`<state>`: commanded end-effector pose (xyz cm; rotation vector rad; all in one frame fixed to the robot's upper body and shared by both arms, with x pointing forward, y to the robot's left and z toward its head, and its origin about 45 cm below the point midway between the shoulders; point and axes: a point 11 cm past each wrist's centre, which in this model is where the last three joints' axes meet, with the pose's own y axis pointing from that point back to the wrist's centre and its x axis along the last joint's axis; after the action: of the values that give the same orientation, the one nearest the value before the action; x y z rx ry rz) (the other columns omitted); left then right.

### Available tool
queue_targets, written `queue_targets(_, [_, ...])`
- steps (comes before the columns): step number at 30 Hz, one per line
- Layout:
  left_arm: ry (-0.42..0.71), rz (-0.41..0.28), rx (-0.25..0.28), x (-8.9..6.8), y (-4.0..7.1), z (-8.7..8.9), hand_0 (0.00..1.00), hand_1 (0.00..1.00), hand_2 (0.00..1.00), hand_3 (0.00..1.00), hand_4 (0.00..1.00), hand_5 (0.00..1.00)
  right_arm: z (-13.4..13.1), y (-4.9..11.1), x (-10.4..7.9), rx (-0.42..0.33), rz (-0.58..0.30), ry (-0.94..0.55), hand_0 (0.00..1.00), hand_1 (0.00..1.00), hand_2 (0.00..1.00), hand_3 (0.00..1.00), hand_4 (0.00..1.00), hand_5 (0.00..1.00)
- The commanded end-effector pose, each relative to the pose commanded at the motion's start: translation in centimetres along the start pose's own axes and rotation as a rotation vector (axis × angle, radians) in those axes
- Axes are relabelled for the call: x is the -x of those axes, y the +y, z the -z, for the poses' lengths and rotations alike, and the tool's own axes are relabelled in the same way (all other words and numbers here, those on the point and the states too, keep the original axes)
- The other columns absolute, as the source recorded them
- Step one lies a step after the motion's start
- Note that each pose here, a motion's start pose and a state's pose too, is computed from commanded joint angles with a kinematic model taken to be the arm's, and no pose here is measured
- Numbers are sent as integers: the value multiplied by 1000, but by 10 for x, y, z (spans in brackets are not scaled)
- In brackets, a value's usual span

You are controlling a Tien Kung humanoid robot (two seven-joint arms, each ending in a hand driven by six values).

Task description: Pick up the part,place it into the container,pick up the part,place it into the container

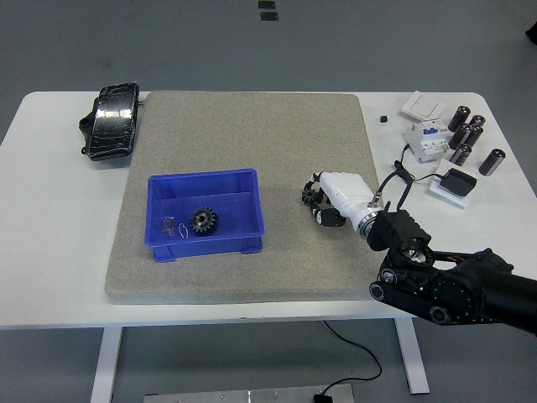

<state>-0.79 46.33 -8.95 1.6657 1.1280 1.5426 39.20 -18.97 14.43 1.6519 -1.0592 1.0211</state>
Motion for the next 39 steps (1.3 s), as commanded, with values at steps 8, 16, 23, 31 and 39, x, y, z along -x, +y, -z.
queue_targets(8, [0, -2, -1, 0, 0, 0, 681, 665, 609, 553, 536, 531, 28, 5, -21, -77, -64, -14, 304, 465, 402, 641, 562, 2])
queue_targets(16, [-2, -3, -2, 0, 0, 0, 680, 666, 609, 554, 538, 533, 61, 16, -28, -174, -85, -15, 302, 466, 400, 643, 578, 2])
queue_targets(23, [-3, -3, -2, -1, 0, -1, 680, 666, 609, 553, 539, 533, 97, 27, -30, -272, -97, 4, 303, 473, 406, 647, 584, 2])
queue_targets(31, [-2, -5, -7, -1, 1, -2, 680, 664, 609, 553, 540, 535, 107, 28, -21, -298, -89, 27, 308, 479, 426, 658, 576, 2])
queue_targets(39, [-2, -9, -12, -2, 1, -2, 679, 665, 608, 553, 540, 533, 112, 29, -15, -306, -73, 24, 282, 576, 728, 697, 566, 253])
